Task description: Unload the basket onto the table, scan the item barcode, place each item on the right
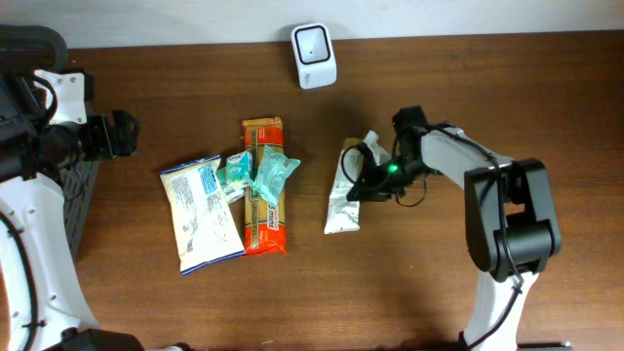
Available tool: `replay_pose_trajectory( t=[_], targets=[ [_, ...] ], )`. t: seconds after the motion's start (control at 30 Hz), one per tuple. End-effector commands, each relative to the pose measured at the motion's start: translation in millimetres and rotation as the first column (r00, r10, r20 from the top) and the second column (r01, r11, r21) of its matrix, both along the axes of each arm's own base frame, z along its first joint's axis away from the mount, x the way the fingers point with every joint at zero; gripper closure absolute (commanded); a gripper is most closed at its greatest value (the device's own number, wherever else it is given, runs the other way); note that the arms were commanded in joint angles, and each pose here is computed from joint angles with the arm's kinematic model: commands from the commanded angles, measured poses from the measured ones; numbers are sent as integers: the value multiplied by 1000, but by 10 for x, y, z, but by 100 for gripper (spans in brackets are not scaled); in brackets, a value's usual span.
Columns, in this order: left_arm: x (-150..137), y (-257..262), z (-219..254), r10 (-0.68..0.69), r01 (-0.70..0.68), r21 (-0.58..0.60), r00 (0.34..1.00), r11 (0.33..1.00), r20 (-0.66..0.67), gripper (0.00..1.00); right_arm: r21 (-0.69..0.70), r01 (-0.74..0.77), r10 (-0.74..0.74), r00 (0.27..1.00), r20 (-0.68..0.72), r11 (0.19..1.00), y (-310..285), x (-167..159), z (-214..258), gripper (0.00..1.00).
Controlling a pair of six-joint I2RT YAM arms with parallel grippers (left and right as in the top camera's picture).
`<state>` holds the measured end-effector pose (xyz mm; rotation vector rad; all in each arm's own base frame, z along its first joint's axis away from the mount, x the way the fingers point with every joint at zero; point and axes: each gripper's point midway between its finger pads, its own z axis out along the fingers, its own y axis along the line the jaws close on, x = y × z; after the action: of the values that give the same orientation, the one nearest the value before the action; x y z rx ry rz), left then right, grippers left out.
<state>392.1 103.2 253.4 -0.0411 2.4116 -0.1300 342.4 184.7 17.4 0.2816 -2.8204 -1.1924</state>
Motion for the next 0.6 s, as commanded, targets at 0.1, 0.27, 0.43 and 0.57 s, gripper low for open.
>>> replay_pose_trajectory(
  t=[0.1,0.27,0.43,0.57],
  targets=[
    [8,-12,34,-13,13,2,1000,1000,12,1,140,-93,47,953,299,986,-4,-42,1451,96],
    [8,-12,34,-12,12,2,1000,1000,12,1,267,-312,80,774,628,912,262,-508,2907,96],
    [8,-12,34,-12,12,2,1000,1000,12,1,45,-63,23,795,607,997,210,-238,2933,96],
    [8,-12,34,-12,12,2,1000,1000,12,1,-315,176,106,702,704,933,95,369,2901,96]
  ],
)
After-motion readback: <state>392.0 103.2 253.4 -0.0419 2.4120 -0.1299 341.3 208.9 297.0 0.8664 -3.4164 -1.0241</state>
